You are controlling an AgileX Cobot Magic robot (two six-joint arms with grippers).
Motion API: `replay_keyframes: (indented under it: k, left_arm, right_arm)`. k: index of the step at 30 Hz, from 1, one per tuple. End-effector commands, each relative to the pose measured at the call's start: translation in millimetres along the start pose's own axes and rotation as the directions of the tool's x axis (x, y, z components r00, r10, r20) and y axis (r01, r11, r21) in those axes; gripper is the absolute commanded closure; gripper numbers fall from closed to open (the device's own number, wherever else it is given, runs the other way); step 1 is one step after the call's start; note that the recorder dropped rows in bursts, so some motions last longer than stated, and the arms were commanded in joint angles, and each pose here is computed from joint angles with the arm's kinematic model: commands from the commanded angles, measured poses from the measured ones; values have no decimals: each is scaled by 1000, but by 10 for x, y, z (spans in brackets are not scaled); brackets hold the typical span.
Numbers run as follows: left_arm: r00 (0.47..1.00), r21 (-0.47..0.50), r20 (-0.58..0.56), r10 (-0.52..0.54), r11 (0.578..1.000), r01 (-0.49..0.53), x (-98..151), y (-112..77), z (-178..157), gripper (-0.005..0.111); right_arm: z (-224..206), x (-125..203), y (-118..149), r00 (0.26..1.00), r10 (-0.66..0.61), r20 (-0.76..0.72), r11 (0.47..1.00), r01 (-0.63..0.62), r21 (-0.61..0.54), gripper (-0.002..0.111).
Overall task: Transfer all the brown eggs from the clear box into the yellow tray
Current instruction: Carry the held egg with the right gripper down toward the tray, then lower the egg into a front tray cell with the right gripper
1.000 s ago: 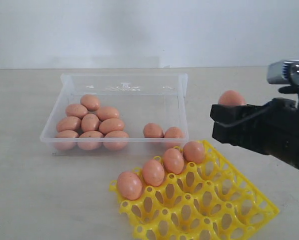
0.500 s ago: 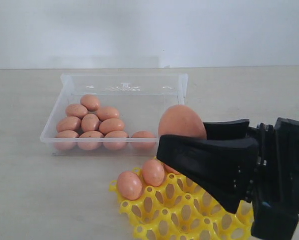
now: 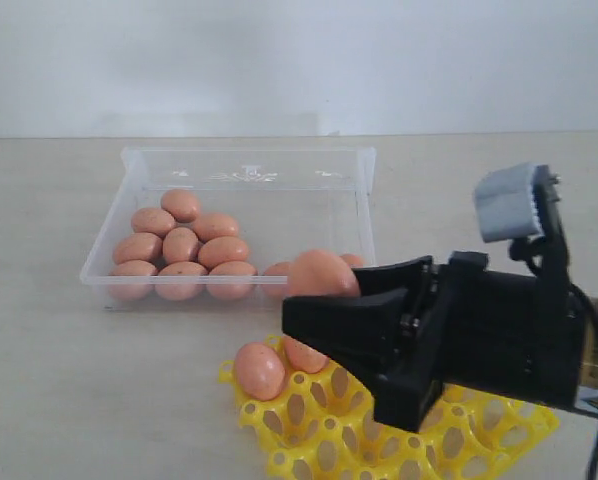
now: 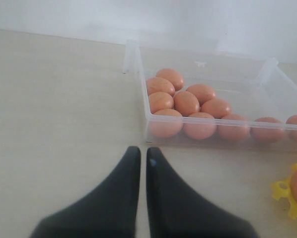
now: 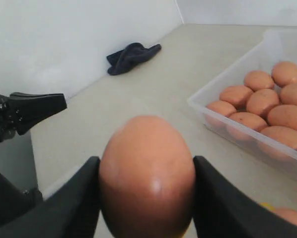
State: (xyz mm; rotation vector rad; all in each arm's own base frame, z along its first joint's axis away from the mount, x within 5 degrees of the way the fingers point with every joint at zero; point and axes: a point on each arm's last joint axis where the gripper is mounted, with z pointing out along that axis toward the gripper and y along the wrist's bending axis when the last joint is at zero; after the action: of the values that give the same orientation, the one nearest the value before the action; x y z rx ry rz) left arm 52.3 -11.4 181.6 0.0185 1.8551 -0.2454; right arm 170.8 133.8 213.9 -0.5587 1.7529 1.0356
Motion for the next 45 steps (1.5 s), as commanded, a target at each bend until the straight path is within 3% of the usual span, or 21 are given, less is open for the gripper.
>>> replay_keyframes:
  k: [1, 4, 13, 20, 24, 27, 37, 45]
  left_arm:
    - [1000, 0, 1, 8, 1000, -8, 6, 2, 7, 103]
    - [1000, 0, 1, 8, 1000, -8, 6, 2, 7, 103]
    - [1000, 0, 1, 8, 1000, -8, 6, 2, 7, 103]
    - [1000, 0, 1, 8, 1000, -8, 6, 2, 7, 103]
    - [1000, 0, 1, 8, 1000, -8, 6, 2, 7, 103]
    - [1000, 0, 1, 8, 1000, -8, 6, 2, 7, 103]
    - [1000, 0, 1, 8, 1000, -8, 6, 2, 7, 103]
    - [1000, 0, 1, 8, 1000, -8, 6, 2, 7, 103]
  right_arm:
    - [293, 10, -120, 996, 77, 44, 989, -71, -130, 108]
    - [391, 77, -165, 984, 170, 52, 966, -156, -206, 108]
    - [530, 605, -330, 950, 242, -199, 940, -280, -196, 108]
    - [549, 584, -391, 962, 229, -146, 956, -251, -150, 108]
    - [539, 706, -483, 951, 181, -251, 980, -195, -33, 108]
    - [526, 758, -498, 939, 160, -303, 985, -172, -12, 108]
    - [520, 779, -525, 939, 120, -322, 992, -124, 7, 108]
    - [537, 790, -630, 926, 145, -348, 987, -110, 118, 108]
